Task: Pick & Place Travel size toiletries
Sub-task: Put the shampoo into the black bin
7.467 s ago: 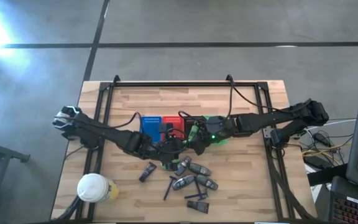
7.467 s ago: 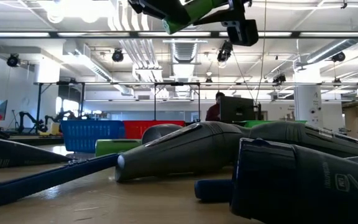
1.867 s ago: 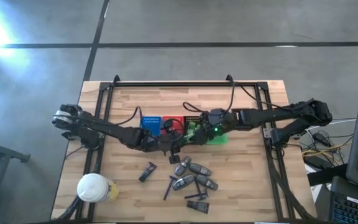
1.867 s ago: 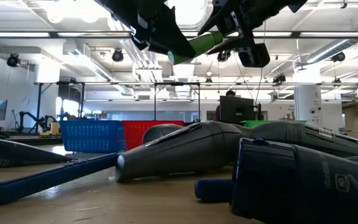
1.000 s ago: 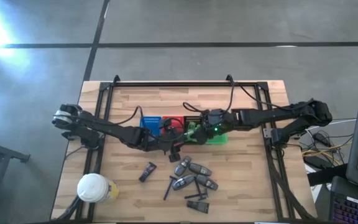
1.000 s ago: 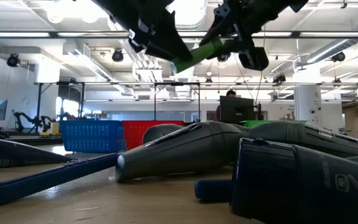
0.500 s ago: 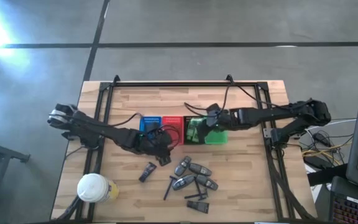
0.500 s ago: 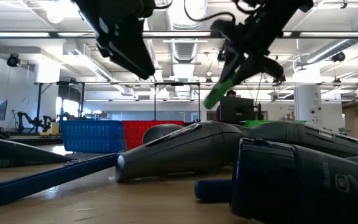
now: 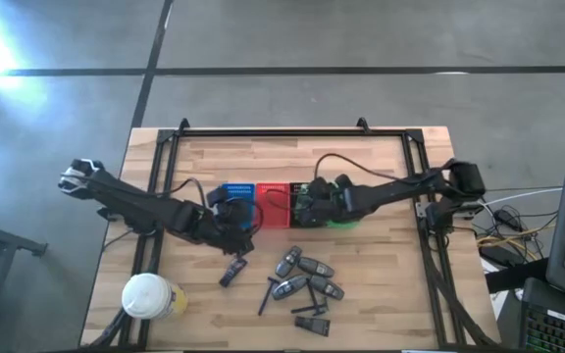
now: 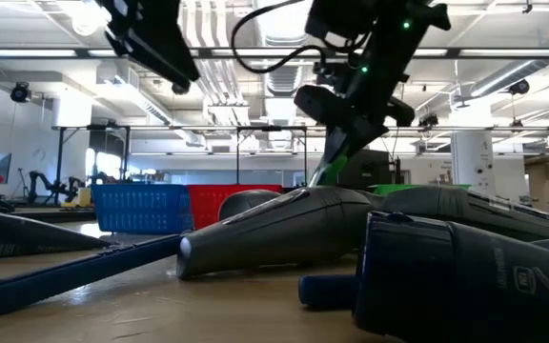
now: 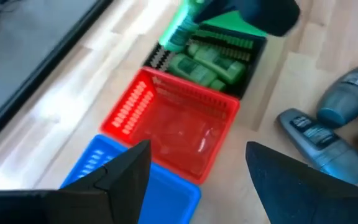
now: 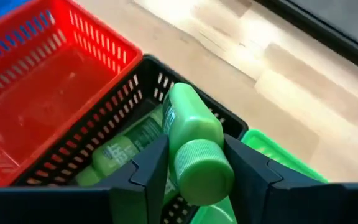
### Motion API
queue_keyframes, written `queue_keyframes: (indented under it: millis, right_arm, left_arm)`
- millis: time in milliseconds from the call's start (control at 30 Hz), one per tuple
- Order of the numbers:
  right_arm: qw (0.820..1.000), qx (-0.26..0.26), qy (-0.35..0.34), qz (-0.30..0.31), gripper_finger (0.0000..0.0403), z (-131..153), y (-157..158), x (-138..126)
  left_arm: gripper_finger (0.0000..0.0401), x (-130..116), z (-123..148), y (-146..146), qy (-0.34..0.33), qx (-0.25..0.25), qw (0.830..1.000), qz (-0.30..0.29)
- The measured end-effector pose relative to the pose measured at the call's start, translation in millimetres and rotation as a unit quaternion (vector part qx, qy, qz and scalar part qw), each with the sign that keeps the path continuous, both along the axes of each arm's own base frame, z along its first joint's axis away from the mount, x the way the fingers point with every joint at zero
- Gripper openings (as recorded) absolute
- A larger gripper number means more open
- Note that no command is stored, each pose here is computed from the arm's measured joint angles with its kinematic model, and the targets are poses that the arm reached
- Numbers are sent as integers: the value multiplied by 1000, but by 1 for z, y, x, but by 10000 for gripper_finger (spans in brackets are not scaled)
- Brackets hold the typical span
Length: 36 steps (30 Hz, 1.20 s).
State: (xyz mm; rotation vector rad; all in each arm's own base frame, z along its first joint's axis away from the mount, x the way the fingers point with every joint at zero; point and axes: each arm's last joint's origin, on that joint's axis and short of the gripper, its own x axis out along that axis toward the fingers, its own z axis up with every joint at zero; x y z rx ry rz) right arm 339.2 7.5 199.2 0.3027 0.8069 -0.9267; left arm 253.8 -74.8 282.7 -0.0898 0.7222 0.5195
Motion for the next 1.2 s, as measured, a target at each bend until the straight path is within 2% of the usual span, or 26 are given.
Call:
queue_keyframes:
  millis: [167, 367, 667, 867, 1067, 1200]
  right_arm:
    - [1000, 1, 16, 22, 140, -3, 8, 13]
    - [999, 22, 26, 33, 189, 1, 10, 17]
    - [998, 28, 43, 37, 282, 12, 12, 9]
    - [989, 105, 43, 98, 318, 23, 17, 4]
    - [981, 153, 92, 71, 328, 21, 18, -9]
    - [973, 180, 113, 89, 319, 17, 18, -12]
  left_arm:
    - [266, -13, 1, 3, 29, 5, 999, 12]
    - [266, -19, -3, 5, 53, -4, 999, 4]
    - [266, -22, -6, 0, 91, -86, 991, -39]
    - [264, -26, -16, -1, 118, -139, 983, -37]
    - [264, -30, -31, -3, 129, -169, 977, -8]
    - [264, -30, -33, -5, 122, -177, 977, -5]
